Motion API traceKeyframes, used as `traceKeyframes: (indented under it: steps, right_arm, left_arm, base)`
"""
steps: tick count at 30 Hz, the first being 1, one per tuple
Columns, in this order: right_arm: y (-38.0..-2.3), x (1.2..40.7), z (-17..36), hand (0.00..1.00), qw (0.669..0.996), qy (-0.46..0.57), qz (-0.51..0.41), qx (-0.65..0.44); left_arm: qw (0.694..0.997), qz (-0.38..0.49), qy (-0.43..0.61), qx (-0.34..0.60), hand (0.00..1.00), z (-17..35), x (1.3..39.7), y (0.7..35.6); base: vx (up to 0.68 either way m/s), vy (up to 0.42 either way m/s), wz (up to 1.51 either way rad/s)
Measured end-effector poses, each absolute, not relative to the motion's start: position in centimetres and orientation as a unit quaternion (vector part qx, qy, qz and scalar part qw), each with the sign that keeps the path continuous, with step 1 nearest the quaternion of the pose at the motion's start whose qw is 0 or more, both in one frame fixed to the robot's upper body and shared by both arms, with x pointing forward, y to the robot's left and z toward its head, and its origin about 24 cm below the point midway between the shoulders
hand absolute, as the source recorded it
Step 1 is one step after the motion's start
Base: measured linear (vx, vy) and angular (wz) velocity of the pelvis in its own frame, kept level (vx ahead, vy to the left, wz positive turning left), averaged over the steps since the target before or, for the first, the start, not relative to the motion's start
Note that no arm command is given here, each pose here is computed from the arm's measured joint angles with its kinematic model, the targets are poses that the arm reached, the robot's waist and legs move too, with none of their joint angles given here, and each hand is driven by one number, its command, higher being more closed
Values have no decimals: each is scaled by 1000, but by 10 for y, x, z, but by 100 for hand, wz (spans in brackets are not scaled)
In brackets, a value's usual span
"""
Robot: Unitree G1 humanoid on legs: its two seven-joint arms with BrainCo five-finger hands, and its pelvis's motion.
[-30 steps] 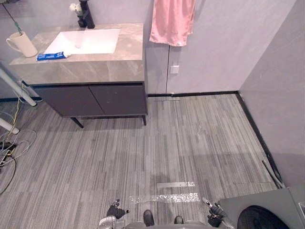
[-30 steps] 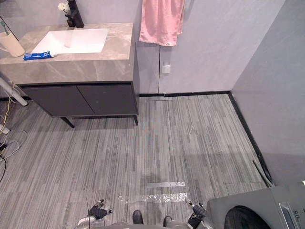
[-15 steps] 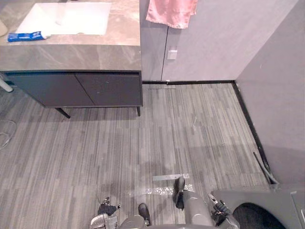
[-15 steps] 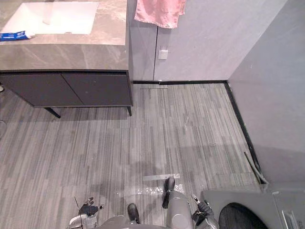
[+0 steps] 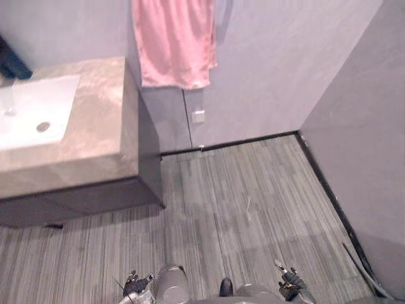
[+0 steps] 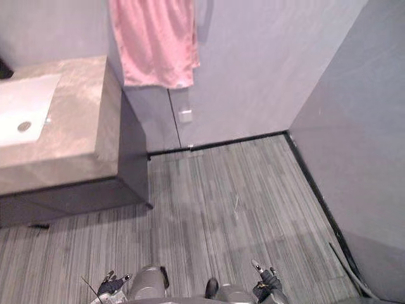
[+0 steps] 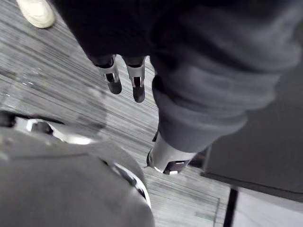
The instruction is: Organize washtable
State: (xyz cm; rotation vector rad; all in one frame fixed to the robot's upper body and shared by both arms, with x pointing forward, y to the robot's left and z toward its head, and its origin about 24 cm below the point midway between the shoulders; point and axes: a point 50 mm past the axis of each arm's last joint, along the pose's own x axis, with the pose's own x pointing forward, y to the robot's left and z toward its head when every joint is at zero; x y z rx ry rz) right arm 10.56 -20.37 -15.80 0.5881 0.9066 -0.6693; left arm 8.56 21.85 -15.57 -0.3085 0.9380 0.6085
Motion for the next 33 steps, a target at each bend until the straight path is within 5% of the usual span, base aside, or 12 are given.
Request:
traceKeyframes:
  steps: [4,11,19,25,33]
  right_arm:
    - [-218,99,-157,0,802,421,-332,265]
    - [-195,58,-172,0,750,477,-349,297]
    - [-201,60,-169,0,762,461,-351,289]
    - [-210,30,-170,0,752,488,-357,260]
    - [-228,59,-162,0,783,438,-363,252]
  left_arm:
    - [829,277,461,-149,0,-160,75,208]
    - [820,281,482,-129,0,-162,59,223]
    - [849,252,442,-143,0,-155,104,211]
    - [844,257,430,-191,0,-156,108,185]
    - [838,305,385,-237,0,-148,120,187]
  base:
    - [594,215,-124]
    - [644,299,-50]
    - [325,10,29]
    - [353,-286,86]
    - [250,-184,108]
